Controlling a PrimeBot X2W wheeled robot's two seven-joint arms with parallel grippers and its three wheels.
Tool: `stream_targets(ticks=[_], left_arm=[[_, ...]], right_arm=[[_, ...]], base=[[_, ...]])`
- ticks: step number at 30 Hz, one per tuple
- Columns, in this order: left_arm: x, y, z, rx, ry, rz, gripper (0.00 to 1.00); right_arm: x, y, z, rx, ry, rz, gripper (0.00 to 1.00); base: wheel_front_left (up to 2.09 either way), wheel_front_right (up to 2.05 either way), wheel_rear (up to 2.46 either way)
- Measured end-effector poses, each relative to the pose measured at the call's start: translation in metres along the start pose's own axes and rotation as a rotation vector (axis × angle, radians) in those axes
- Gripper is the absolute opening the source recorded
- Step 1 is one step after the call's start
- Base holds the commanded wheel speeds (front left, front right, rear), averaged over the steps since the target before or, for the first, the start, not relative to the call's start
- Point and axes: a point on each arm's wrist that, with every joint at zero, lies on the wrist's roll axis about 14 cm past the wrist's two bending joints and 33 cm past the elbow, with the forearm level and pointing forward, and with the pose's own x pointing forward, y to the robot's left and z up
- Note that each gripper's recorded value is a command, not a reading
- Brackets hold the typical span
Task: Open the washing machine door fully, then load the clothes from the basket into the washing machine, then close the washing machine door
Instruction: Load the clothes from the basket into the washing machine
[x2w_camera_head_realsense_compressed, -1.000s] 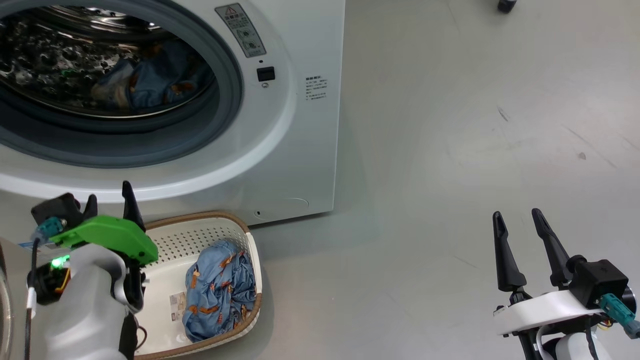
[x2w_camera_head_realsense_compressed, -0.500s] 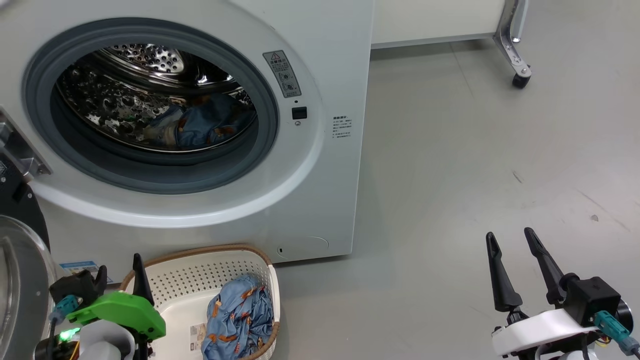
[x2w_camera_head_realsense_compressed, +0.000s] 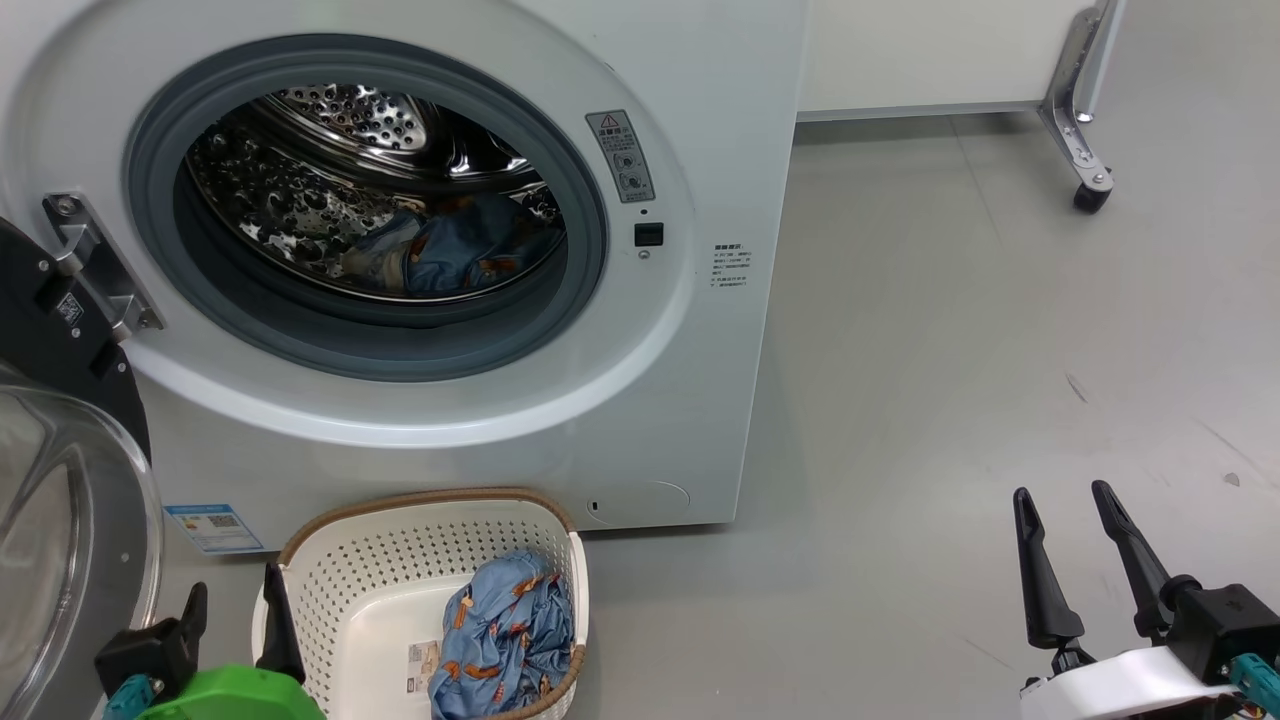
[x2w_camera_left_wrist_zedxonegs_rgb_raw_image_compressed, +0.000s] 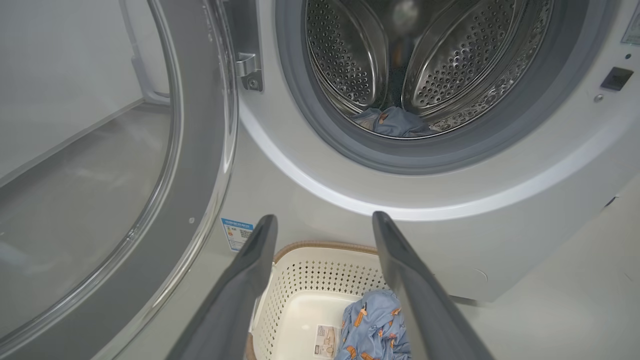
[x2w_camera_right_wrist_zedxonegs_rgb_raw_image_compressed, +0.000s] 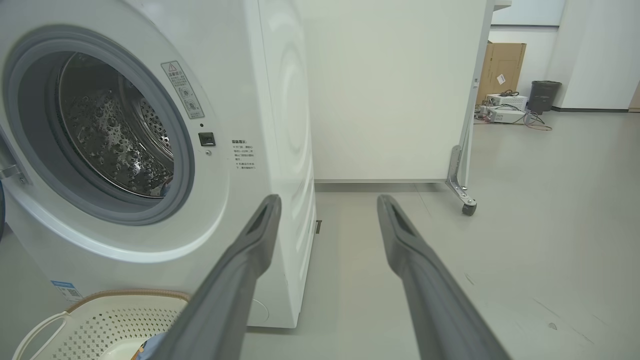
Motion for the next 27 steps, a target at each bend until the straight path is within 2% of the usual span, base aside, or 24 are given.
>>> stream_targets(ticks=[7,18,27], left_arm=[[-0.020,0.013,0.001,0.001,-0.019,0.031,1.00],[-0.033,0.014,0.010,0.022,-0.057,0.031,1.00],[-0.034,0.003,0.022,0.040,-0.093,-0.004,1.00]], right_arm=[[0.004,0.007,0.000,-0.001,-0.002,0.025,1.00],[0.001,0.008,-0.003,-0.004,0.011,0.027,1.00],[-0.012,0.001,-0.027,-0.001,0.095,0.004,1.00]], base=[[0.00,0.00,0.00],[0.00,0.00,0.00],[0.00,0.00,0.00]])
